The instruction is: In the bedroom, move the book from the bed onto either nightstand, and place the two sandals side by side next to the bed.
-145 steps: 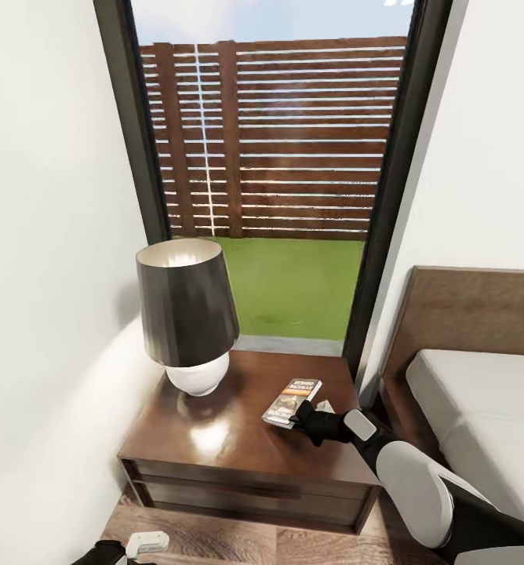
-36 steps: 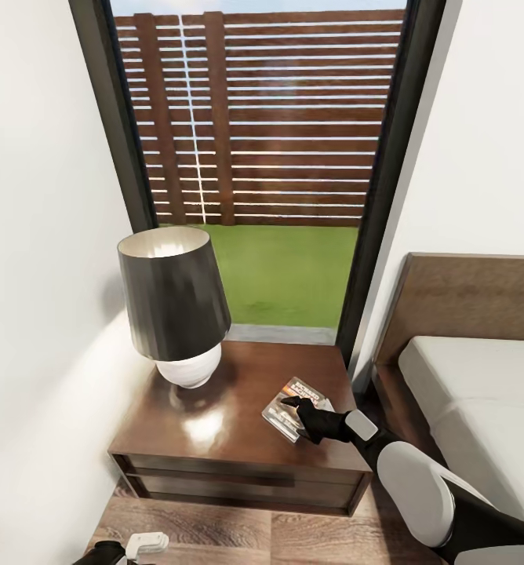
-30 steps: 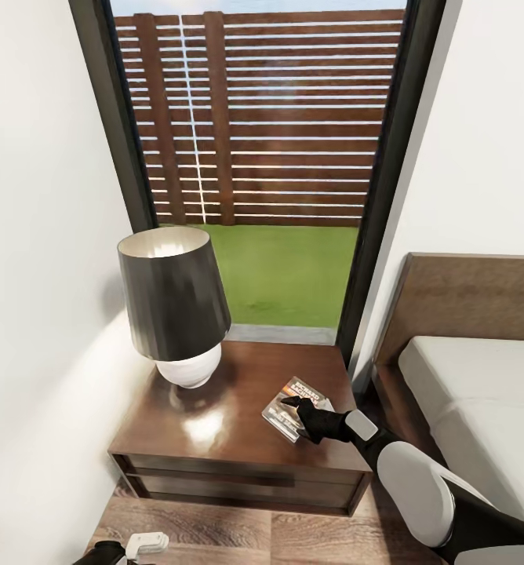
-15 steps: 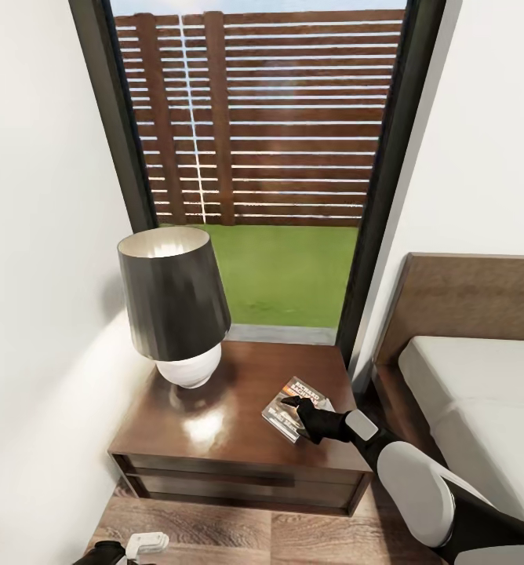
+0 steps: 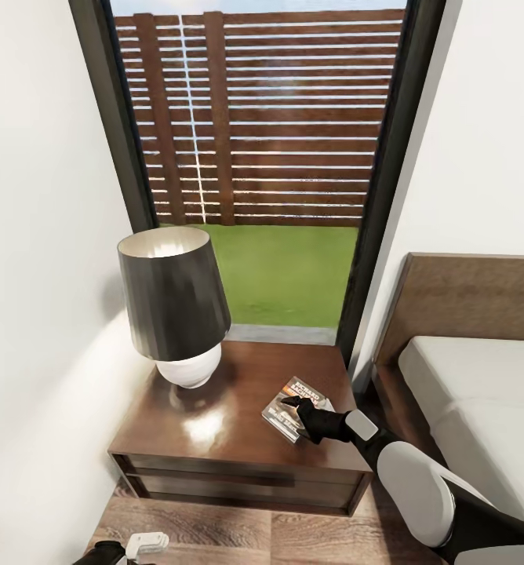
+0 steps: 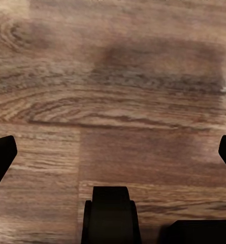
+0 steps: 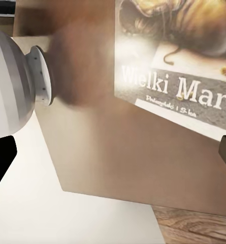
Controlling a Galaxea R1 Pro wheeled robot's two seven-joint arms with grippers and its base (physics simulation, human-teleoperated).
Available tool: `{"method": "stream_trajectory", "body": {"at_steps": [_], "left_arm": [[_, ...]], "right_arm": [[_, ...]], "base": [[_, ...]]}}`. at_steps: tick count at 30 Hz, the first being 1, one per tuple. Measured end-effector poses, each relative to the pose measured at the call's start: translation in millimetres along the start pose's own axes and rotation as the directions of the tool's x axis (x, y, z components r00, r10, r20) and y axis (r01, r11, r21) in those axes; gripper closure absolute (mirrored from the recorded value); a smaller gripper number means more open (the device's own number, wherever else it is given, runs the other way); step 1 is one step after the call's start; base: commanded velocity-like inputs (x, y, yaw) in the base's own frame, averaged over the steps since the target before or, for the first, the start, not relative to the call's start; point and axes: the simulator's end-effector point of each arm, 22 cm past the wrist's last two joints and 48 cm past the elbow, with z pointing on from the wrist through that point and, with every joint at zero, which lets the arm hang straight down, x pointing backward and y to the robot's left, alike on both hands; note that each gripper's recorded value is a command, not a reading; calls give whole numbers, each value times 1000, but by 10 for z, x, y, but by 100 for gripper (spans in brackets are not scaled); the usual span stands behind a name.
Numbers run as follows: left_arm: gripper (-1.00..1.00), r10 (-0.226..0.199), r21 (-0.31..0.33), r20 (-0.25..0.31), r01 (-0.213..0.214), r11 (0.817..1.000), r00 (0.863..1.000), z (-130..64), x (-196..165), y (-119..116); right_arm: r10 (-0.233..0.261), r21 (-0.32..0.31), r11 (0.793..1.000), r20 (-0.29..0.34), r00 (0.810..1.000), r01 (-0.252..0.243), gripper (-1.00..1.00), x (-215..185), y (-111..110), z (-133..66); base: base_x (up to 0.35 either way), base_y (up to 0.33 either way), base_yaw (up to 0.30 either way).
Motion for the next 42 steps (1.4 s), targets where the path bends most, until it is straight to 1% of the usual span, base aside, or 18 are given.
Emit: {"method": "stream_trajectory", "body": {"at_steps": [3, 42], "left_arm": [[-100, 0, 0, 0, 0, 1000, 1000, 0, -1, 0], [-100, 1, -1, -2, -1, 1000, 1000, -821, -235, -36]], "right_arm": [[0, 0, 1000, 0, 1000, 0, -100, 0, 0, 0], [1, 1, 1000, -1, 1000, -1, -100, -129, 742, -404]], "base": [[0, 0, 0], [0, 0, 0]]}}
